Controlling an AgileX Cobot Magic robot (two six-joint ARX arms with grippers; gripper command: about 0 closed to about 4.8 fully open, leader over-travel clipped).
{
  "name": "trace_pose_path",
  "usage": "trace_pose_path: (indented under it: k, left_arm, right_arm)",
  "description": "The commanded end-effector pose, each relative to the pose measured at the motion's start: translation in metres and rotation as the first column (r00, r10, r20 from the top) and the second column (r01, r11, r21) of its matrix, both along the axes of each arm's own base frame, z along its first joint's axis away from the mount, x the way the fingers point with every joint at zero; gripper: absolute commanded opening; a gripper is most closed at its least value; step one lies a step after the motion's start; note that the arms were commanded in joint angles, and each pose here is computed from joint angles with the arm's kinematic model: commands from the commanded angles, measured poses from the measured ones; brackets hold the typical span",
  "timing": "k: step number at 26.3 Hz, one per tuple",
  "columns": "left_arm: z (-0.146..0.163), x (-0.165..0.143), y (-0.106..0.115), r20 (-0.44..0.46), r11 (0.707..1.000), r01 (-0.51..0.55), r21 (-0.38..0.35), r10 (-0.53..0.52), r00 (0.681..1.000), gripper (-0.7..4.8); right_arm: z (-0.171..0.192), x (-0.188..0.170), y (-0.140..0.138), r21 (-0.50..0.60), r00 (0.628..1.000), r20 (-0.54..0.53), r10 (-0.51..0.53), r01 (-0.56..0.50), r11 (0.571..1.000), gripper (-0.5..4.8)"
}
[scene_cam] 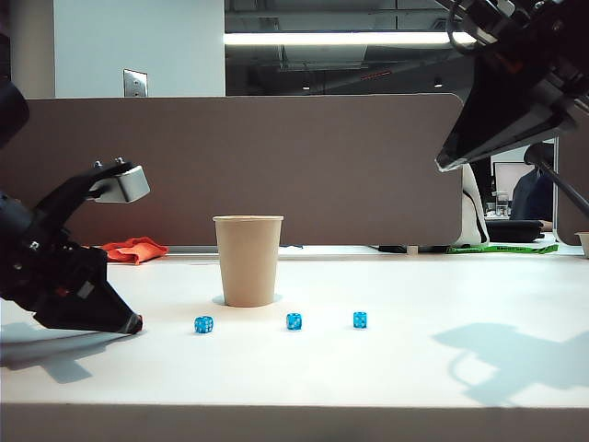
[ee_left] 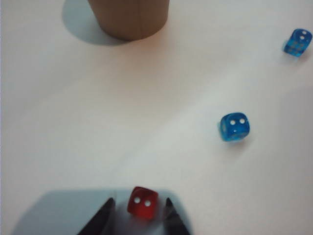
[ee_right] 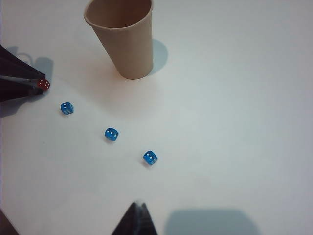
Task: Pick up the dice with a different color and drop it into the paper cup.
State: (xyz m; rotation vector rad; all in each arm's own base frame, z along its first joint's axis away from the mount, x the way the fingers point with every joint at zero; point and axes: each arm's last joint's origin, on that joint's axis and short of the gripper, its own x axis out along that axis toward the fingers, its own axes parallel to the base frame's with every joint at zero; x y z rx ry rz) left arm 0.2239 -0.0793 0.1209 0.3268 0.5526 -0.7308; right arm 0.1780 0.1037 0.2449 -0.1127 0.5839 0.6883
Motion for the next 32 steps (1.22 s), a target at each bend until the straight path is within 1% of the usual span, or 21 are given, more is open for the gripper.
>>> trace_pose_path:
  k: [1, 9, 12, 14, 18, 20, 27, 28, 30, 32]
  left_arm:
    - [0.0013, 0.0015, -0.0007, 0.010, 1.000, 0.005, -0.007, -0.004, 1.000, 1.29]
    - [0.0019, 0.0017, -0.0013, 0.015, 1.000, 0.019, -0.019, -0.019, 1.000, 1.19]
    - [0.0023, 0.0019, -0.0014, 0.019, 1.000, 0.019, -0.022, -0.019, 1.000, 1.06]
    - [0.0023, 0.0019, -0.0014, 0.019, 1.000, 0.019, -0.022, -0.018, 1.000, 0.73]
    - [0.0023, 0.0019, -0.0014, 0.018, 1.000, 0.018, -0.023, -0.018, 1.000, 0.72]
    - [0.0023, 0.0019, -0.0014, 0.018, 1.000, 0.018, -0.023, -0.017, 1.000, 0.53]
    - [0.0023, 0.0019, -0.0014, 0.017, 1.000, 0.018, -0.023, -0.017, 1.000, 0.46]
    - [0.0023, 0.0019, -0.0014, 0.017, 1.000, 0.018, -0.023, -0.017, 1.000, 0.41]
    - [0.0023, 0.0019, -0.0014, 0.016, 1.000, 0.016, -0.025, -0.015, 1.000, 0.00]
    - [0.0023, 0.0019, -0.0014, 0.016, 1.000, 0.016, -0.025, -0.015, 1.000, -0.05]
  right_arm:
    - [0.0027, 0.0005, 0.0002, 0.007, 1.000, 0.018, -0.001, 0.001, 1.000, -0.01]
    - [0.0027, 0.0005, 0.0002, 0.007, 1.000, 0.019, -0.001, 0.001, 1.000, -0.01]
    - [0.0027, 0.0005, 0.0002, 0.007, 1.000, 0.018, -0.001, 0.001, 1.000, -0.01]
    - [0.0027, 0.0004, 0.0002, 0.007, 1.000, 0.018, -0.001, 0.001, 1.000, -0.01]
    - [0.0027, 0.0004, 0.0002, 0.007, 1.000, 0.018, 0.000, 0.000, 1.000, -0.01]
    - [0.0027, 0.0004, 0.0002, 0.007, 1.000, 0.018, -0.001, 0.001, 1.000, -0.01]
    - [0.0026, 0.0004, 0.0002, 0.007, 1.000, 0.017, 0.000, 0.000, 1.000, -0.01]
    - [0.0026, 0.0004, 0.0002, 0.006, 1.000, 0.017, -0.001, 0.001, 1.000, -0.01]
    - [0.0026, 0.0004, 0.0002, 0.006, 1.000, 0.017, -0.001, 0.001, 1.000, -0.01]
    - [0.0025, 0.0003, 0.0001, 0.006, 1.000, 0.016, -0.001, 0.001, 1.000, -0.01]
